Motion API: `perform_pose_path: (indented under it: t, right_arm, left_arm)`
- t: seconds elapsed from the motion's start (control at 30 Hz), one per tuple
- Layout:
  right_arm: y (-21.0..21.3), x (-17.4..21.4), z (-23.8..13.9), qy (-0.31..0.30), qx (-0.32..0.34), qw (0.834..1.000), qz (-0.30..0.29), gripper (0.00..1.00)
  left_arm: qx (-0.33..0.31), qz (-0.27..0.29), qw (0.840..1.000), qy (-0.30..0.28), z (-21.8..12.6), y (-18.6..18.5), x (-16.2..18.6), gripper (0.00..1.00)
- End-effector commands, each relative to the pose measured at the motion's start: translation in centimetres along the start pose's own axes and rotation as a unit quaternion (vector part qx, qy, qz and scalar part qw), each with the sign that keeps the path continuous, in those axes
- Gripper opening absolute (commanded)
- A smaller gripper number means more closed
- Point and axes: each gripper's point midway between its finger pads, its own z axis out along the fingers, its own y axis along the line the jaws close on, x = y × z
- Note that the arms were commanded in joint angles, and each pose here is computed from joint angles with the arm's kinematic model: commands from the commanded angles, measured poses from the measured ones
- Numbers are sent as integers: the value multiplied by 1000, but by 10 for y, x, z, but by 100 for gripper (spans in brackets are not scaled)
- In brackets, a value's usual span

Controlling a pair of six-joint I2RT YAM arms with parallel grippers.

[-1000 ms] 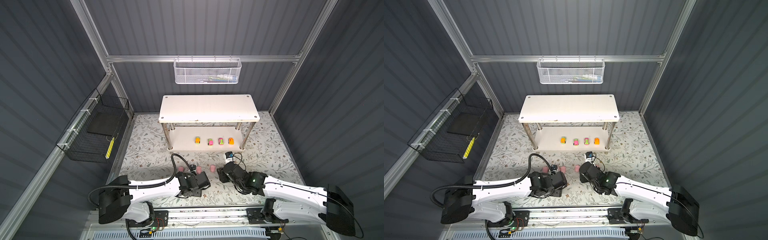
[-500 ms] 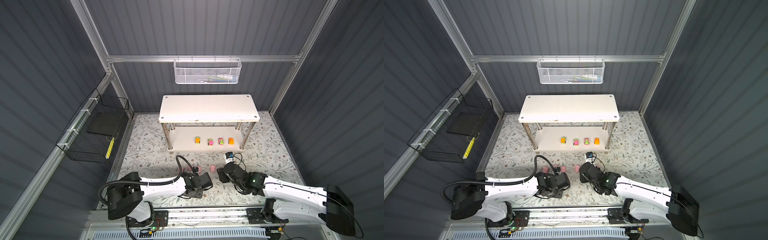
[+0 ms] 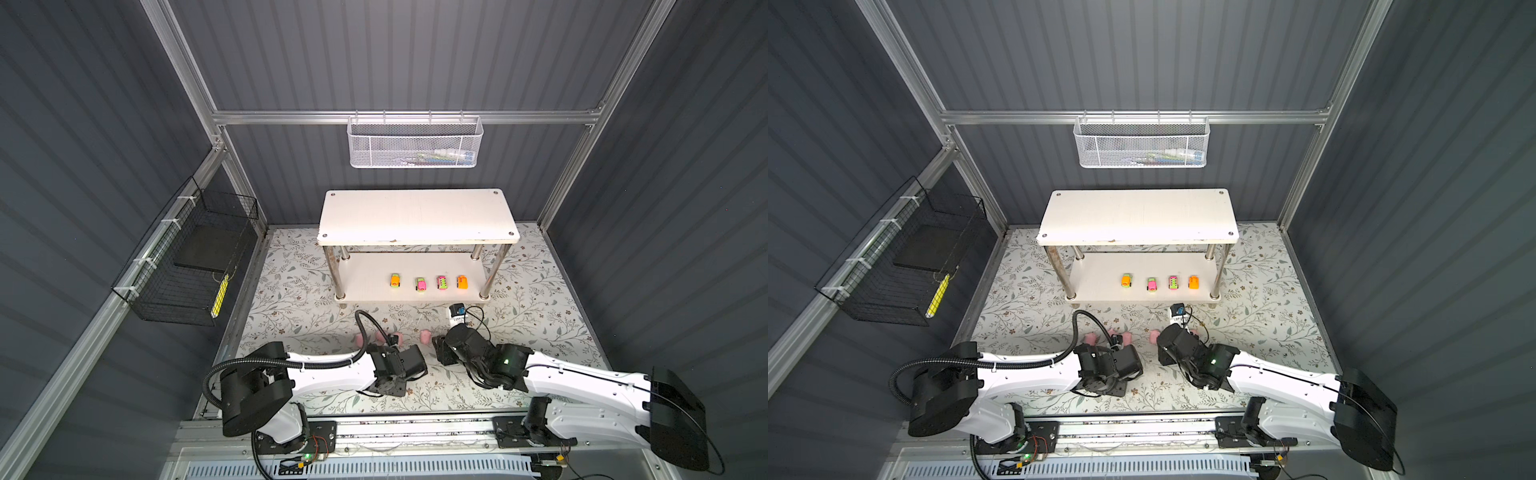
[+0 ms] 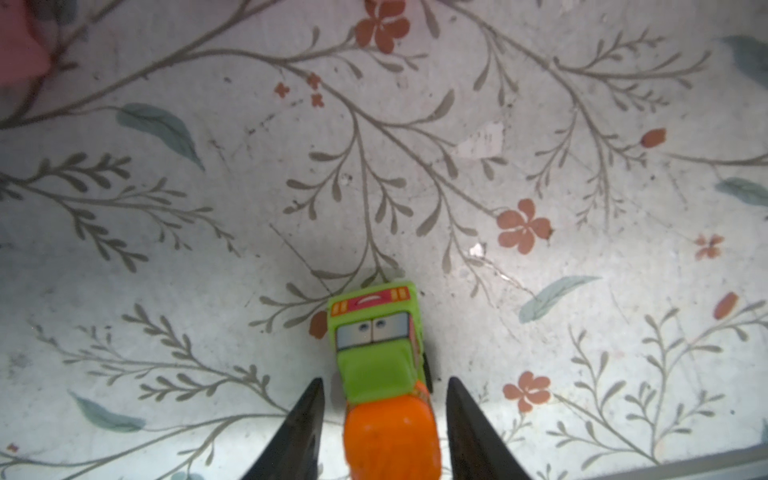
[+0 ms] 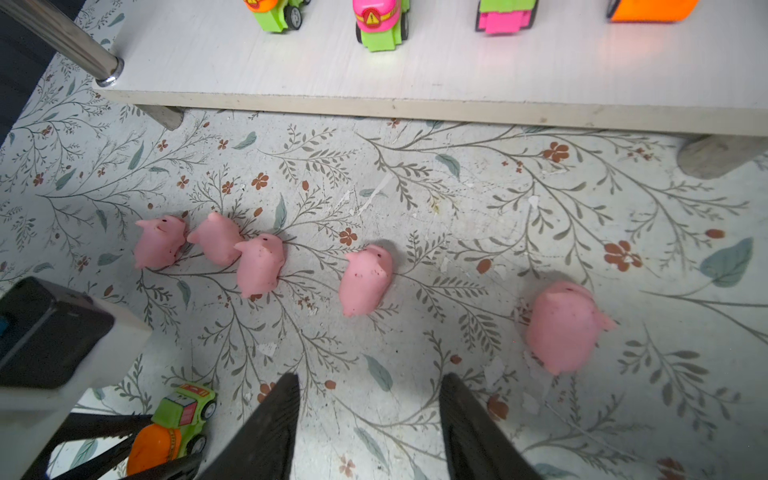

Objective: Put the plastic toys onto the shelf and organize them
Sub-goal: 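Lower the left gripper onto the other green-and-orange car and close it, then lift the green-and-orange car with the left gripper and carry it to the lower shelf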

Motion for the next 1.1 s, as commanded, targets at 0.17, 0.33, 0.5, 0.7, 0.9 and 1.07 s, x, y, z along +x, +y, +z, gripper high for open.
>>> perform_pose_path:
  t: [0.17,0.33,0.5,0.7,0.9,1.07]
  right_arm:
    - [-2,4,2,4,1,1000,1,56]
    - [-2,4,3,4,-1,1000,3,56]
    - [-1,4,3,3,-2,1000,4,56]
    - [-2,4,3,3,-1,1000,3,56]
    - [-1,4,3,4,-1,1000,2,56]
    - [-1,4,3,3,-2,1000,1,56]
  left_arm:
    - [-11,15,1000,-4,3,-5,-5,36]
    - [-19,11,1000,-12,-2,0,-7,27]
    - [-26,2,999,-25,-13,10,-8,25]
    - [-41,4,998,-45,-31,22,-14,24]
    - [-56,12,995,-81,-64,35,-33,24]
    - [-67,10,991,-113,-89,52,-59,24]
